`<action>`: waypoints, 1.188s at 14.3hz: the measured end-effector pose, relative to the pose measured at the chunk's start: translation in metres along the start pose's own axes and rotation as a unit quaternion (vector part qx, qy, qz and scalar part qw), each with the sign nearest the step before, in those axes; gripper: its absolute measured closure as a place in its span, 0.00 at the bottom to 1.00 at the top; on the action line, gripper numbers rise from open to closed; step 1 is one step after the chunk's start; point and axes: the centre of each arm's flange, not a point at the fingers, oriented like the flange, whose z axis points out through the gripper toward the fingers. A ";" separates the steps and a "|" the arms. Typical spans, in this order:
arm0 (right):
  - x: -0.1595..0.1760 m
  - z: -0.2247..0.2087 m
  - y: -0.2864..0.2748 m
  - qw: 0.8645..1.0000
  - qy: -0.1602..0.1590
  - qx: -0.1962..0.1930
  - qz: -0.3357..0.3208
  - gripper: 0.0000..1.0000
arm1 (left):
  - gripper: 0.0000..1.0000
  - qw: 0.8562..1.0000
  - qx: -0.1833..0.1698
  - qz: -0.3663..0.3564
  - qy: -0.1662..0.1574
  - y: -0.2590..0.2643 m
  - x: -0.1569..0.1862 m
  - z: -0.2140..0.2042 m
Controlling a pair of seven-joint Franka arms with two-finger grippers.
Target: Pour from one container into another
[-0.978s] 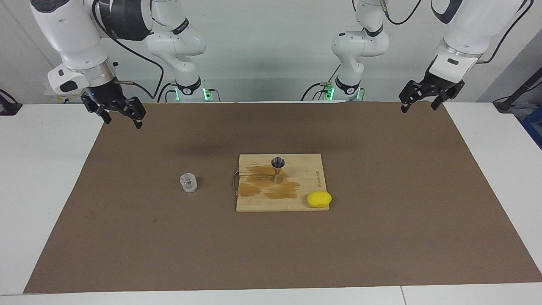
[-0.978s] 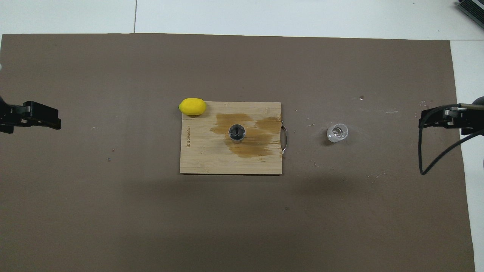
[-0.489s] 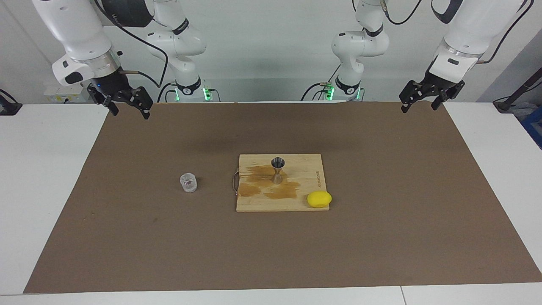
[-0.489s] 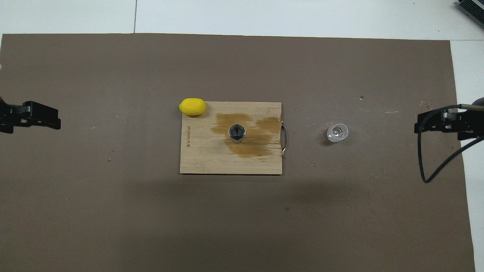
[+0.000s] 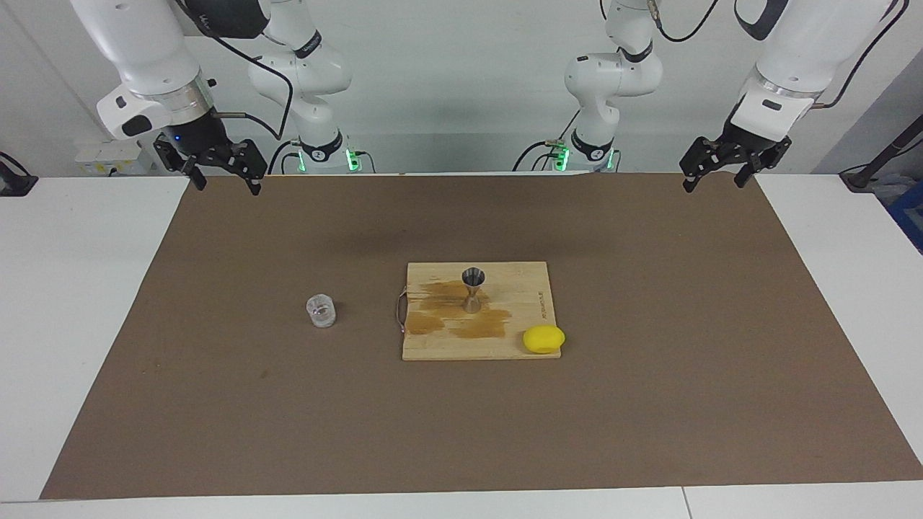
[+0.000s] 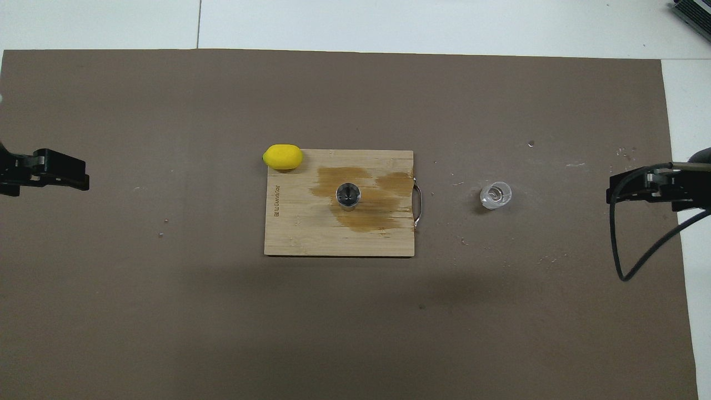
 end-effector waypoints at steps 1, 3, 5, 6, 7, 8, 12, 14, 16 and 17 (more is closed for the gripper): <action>0.000 0.000 0.000 1.000 0.000 0.000 0.000 0.00 | 0.00 1.000 0.000 0.000 0.000 0.000 0.000 0.000; 0.000 0.000 -0.001 1.000 0.001 0.000 -0.001 0.00 | 0.00 1.000 0.000 0.000 0.000 0.000 0.000 0.000; 0.001 0.000 0.003 1.000 0.001 0.000 0.003 0.00 | 0.00 1.000 0.000 0.000 0.000 0.000 0.000 0.000; 0.001 0.000 0.007 1.000 0.001 0.000 0.007 0.00 | 0.00 1.000 0.000 0.000 0.000 0.000 0.000 0.000; 0.002 0.000 0.011 1.000 0.001 0.000 0.010 0.00 | 0.00 1.000 0.000 0.000 0.000 0.000 0.000 0.000; 0.002 0.000 0.014 1.000 0.001 0.000 0.014 0.00 | 0.00 1.000 0.000 0.000 0.000 0.000 0.000 0.000; 0.002 0.000 0.015 1.000 0.001 0.000 0.015 0.00 | 0.00 1.000 0.000 -0.001 0.000 -0.001 0.000 0.000; 0.002 0.000 0.011 1.000 0.001 -0.001 0.011 0.00 | 0.00 1.000 0.000 -0.001 0.000 -0.001 0.000 0.000; 0.001 0.000 0.009 1.000 0.001 -0.001 0.009 0.00 | 0.00 1.000 0.000 -0.001 0.000 -0.002 0.000 0.000; 0.002 0.000 0.010 1.000 0.001 -0.001 0.010 0.00 | 0.00 1.000 0.000 -0.001 0.000 -0.002 0.000 0.000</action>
